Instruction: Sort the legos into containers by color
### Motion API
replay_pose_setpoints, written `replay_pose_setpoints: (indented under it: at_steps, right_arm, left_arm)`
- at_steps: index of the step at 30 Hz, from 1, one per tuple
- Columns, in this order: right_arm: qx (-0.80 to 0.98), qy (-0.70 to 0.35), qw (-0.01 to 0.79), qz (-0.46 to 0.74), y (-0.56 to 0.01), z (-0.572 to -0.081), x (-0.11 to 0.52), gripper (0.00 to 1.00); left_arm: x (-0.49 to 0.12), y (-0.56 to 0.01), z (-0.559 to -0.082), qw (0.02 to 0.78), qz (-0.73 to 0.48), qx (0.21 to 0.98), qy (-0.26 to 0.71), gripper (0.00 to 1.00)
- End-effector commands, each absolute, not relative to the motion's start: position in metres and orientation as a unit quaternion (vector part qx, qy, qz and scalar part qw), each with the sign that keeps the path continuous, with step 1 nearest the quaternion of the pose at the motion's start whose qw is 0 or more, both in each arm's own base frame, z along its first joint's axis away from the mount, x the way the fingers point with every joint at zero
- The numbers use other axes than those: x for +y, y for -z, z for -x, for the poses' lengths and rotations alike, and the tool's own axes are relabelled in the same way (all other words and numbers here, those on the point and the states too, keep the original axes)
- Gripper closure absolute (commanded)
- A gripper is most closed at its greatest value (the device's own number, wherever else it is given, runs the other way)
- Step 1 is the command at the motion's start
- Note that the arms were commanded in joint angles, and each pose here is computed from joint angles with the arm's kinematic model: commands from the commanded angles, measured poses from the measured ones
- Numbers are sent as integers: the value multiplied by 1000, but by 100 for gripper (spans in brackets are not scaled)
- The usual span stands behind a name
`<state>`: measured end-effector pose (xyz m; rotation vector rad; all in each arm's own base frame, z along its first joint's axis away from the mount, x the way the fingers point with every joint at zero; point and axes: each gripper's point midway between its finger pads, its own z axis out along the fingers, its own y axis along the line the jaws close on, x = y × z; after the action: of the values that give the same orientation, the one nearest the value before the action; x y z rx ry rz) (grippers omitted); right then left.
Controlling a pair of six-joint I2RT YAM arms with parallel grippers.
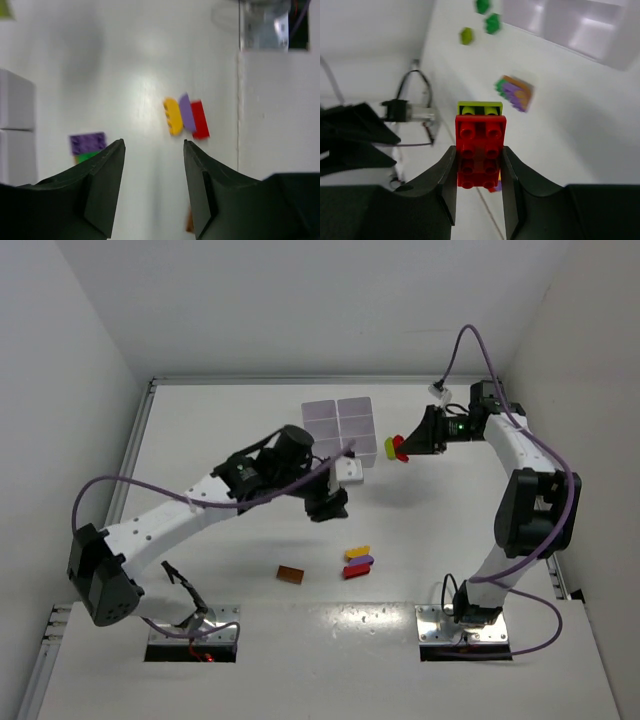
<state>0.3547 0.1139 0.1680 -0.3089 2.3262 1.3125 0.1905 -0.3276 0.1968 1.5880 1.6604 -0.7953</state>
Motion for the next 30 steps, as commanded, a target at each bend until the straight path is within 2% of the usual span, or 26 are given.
replay_pose_setpoints:
  at_steps: [1, 6, 7, 12, 23, 30]
  right_arm:
    - [724, -619, 247, 181, -235, -331, 149, 100]
    - [661, -687, 218, 210, -267, -313, 169, 100]
    - [654, -690, 219, 219, -272, -312, 172, 100]
    - [643, -694, 203, 252, -282, -300, 194, 100]
    - [656, -664, 217, 285, -276, -292, 209, 100]
    - [658, -661, 207, 295, -272, -292, 222, 100]
  left_arm:
    - [-329, -246, -217, 386, -545, 656, 352, 44]
    - [-327, -236, -243, 324, -504, 681, 421, 44]
    - [-322, -247, -259, 322, -475, 691, 440, 42]
    - [-329, -253, -281, 224, -412, 680, 564, 36]
    - [-330, -277, -277, 189, -412, 636, 625, 34]
    - [-330, -290, -280, 217, -421, 634, 612, 34]
